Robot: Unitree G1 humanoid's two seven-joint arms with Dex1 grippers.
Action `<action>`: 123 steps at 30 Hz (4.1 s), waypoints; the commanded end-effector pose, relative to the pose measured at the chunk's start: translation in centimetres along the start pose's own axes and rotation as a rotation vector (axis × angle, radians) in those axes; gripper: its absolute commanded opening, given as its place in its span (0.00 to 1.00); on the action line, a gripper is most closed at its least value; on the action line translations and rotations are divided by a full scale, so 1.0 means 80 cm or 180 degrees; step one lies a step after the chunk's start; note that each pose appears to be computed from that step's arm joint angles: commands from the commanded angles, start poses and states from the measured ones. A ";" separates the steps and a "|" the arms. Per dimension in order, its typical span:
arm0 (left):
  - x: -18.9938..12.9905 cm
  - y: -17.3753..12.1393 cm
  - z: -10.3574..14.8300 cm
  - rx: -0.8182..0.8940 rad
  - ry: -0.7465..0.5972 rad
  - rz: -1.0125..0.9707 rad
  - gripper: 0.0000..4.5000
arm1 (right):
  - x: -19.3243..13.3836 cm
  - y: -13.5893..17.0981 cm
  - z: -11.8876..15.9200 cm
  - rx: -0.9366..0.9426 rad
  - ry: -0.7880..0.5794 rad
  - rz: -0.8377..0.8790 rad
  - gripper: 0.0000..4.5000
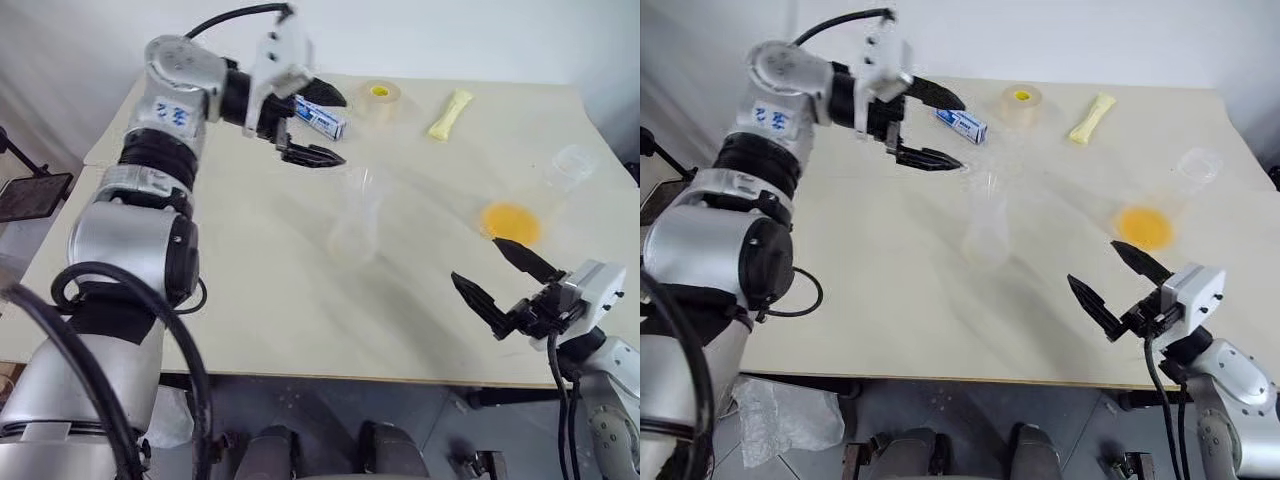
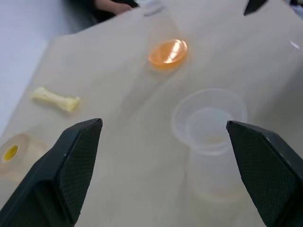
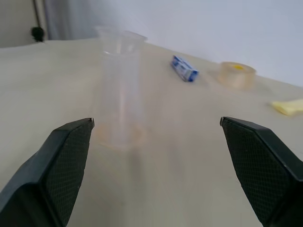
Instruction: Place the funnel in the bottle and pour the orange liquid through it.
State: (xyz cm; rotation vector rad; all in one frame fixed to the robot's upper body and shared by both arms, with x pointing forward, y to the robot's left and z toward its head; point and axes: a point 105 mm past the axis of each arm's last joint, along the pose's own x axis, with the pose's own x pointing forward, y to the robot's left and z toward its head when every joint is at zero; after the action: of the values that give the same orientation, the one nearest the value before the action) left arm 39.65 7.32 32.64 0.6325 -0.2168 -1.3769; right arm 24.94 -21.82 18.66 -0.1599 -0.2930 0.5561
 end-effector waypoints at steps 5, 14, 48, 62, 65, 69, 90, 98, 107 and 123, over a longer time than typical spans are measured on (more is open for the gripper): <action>-0.052 -0.019 -0.050 -0.0816 -0.0827 0.0403 0.99 | -0.023 -0.052 0.003 -0.0390 0.0282 -0.1132 1.00; -0.092 -0.121 -0.106 -0.1169 -0.1199 0.0147 0.99 | -0.052 -0.067 -0.001 -0.0232 0.0411 -0.1634 1.00; -0.098 -0.186 -0.112 -0.1239 -0.1049 0.0754 0.99 | 0.046 -0.204 -0.012 -0.0052 0.0201 -0.1723 1.00; -0.094 -0.186 -0.104 -0.1212 -0.1080 0.0757 0.99 | 0.084 -0.222 -0.002 -0.0082 -0.0047 -0.1662 1.00; -0.093 -0.186 -0.104 -0.1210 -0.1088 0.0753 0.99 | 0.087 -0.222 0.003 -0.0052 -0.0130 -0.1640 1.00; -0.091 -0.184 -0.104 -0.1211 -0.1088 0.0745 1.00 | 0.091 -0.221 -0.001 -0.0020 -0.0099 -0.1606 0.96; -0.090 -0.156 -0.110 -0.1057 -0.1287 0.0645 1.00 | 0.170 -0.064 0.088 -0.1633 -0.0236 -0.0700 0.54; -0.080 -0.150 -0.108 -0.1013 -0.1543 0.0556 1.00 | 0.193 -0.024 0.095 -0.2491 -0.0300 -0.0529 0.54; -0.075 -0.151 -0.109 -0.0993 -0.1597 0.0508 1.00 | 0.217 0.027 0.095 -0.3308 -0.0489 0.0018 0.54; -0.063 -0.160 -0.109 -0.1040 -0.1670 0.0508 1.00 | 0.243 0.033 0.098 -0.4045 -0.0706 0.0096 0.54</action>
State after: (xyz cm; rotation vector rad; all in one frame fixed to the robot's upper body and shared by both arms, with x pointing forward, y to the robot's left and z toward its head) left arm 32.68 14.04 19.11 -0.0423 -0.3962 -1.3530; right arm 37.61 -8.77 28.21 -1.3148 -0.7507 0.3758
